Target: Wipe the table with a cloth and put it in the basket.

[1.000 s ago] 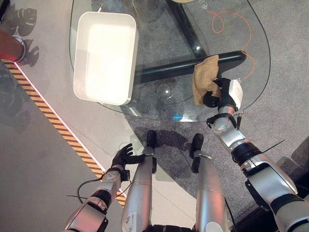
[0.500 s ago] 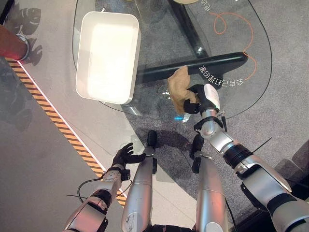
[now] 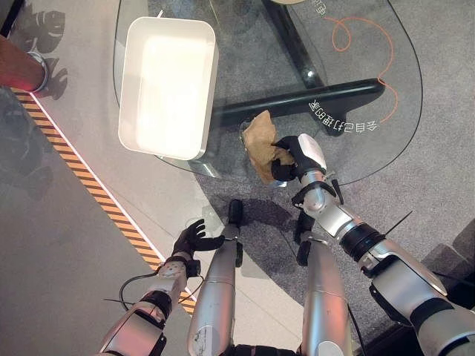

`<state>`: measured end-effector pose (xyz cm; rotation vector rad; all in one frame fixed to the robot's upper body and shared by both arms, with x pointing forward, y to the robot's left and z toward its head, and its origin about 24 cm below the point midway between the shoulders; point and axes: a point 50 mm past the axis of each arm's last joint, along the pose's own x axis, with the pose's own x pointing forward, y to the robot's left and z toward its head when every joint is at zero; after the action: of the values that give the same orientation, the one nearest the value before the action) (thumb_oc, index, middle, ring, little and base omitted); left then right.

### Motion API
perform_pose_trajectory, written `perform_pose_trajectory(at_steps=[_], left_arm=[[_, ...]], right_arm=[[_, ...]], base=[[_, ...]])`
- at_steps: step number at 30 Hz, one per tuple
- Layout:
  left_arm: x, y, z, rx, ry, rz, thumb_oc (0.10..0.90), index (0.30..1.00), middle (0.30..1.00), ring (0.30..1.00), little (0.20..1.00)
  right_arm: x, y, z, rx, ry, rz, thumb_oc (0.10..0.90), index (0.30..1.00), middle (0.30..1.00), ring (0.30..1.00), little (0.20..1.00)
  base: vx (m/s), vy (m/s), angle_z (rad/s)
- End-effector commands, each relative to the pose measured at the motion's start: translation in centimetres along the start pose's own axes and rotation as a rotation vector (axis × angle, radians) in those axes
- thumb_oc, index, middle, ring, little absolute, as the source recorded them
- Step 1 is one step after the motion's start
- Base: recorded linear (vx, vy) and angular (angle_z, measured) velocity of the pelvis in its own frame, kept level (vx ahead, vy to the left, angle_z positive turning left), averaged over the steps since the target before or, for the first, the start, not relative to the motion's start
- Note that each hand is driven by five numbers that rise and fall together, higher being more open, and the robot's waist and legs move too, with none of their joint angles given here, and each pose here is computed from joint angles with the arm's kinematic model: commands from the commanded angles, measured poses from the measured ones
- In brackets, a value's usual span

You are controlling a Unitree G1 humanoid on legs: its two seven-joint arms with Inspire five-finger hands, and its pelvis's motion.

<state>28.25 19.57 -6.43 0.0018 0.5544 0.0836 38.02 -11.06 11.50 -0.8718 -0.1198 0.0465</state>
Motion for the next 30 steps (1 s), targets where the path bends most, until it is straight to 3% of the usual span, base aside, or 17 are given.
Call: perform_pose_trajectory(at_steps=[1,18,30], left_arm=[[-0.5,-0.8,-1.8,-0.008,0.046,-0.006,0.8,0.9,0.9,0.9,0.9],[-0.5,-1.1,-1.9,0.003,0.051,-0.022,0.8,0.9,0.9,0.9,0.9],[-0.6,-1.0,-2.0,0.021,0.06,-0.034,0.8,0.9,0.9,0.9,0.9]], right_arm=[[-1.0,2.4,6.0,0.045,-0.251,0.094,0.1,0.3,0.3,0.3,0.2],[-0.1,1.0,7.1,-0.027,-0.287,0.044,0.1,0.3,0.3,0.3,0.2],[1.9,-3.8,7.0,-0.098,-0.265,-0.158,0.1,0.3,0.3,0.3,0.2]], base=[[0.0,0.0,0.0],[0.0,0.0,0.0],[0.0,-0.004,0.01]])
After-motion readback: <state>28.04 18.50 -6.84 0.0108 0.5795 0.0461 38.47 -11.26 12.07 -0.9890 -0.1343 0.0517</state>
